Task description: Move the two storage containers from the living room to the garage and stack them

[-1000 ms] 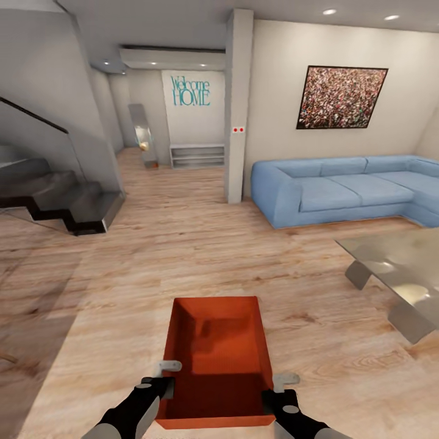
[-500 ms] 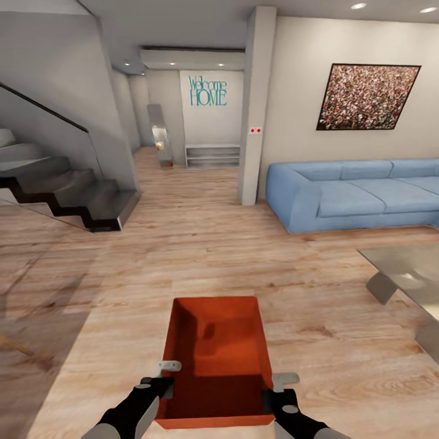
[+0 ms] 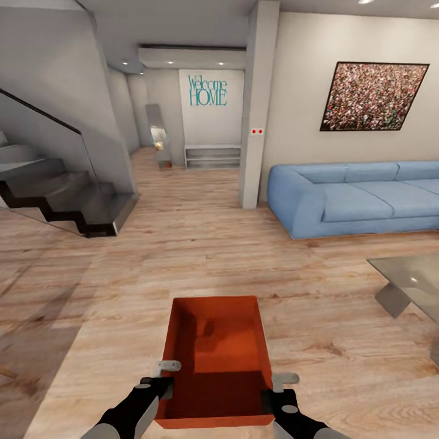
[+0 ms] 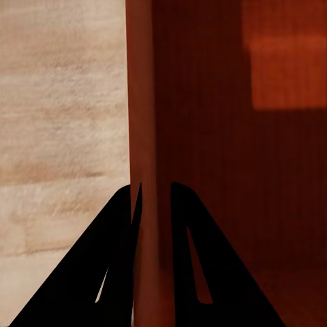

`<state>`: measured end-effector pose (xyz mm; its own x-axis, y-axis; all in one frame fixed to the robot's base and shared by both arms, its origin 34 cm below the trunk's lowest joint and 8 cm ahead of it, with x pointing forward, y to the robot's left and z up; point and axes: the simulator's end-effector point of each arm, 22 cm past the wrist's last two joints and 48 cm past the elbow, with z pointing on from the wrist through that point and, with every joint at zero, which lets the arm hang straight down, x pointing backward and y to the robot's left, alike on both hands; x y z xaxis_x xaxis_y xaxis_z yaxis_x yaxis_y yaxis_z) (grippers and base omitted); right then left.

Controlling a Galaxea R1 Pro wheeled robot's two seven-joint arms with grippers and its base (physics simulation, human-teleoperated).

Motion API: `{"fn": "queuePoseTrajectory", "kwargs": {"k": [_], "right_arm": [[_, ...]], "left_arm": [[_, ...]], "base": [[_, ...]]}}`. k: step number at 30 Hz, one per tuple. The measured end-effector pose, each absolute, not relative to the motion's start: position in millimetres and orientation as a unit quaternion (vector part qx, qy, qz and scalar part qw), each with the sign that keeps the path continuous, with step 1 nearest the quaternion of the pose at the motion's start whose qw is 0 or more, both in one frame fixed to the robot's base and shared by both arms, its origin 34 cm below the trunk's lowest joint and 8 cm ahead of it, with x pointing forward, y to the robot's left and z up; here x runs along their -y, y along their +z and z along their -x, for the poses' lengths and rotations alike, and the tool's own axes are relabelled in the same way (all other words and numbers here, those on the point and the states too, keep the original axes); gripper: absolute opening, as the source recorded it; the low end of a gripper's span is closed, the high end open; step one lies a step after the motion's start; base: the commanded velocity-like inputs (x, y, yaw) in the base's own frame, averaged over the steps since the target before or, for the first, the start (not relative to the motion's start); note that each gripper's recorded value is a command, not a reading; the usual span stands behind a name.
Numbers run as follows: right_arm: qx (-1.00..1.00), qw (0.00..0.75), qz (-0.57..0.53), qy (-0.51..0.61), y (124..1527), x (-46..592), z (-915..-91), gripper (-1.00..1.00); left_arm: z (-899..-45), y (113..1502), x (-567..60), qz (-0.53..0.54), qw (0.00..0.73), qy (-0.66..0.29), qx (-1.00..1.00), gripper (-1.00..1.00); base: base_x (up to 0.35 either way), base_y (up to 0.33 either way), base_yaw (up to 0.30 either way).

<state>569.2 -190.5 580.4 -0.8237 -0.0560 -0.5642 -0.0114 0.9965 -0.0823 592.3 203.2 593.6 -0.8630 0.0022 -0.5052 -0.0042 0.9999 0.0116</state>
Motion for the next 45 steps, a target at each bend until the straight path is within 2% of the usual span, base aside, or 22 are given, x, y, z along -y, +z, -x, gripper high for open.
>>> {"fn": "queuePoseTrajectory", "kwargs": {"k": [45], "right_arm": [[-0.957,0.288,0.020,-0.038,578.4,187.5,-565.4,-1.00]], "left_arm": [[-588.7,591.3,-206.3,0.000,0.253,0.007,-0.967,-1.00]], "base": [[0.324,0.000,0.000]]}}
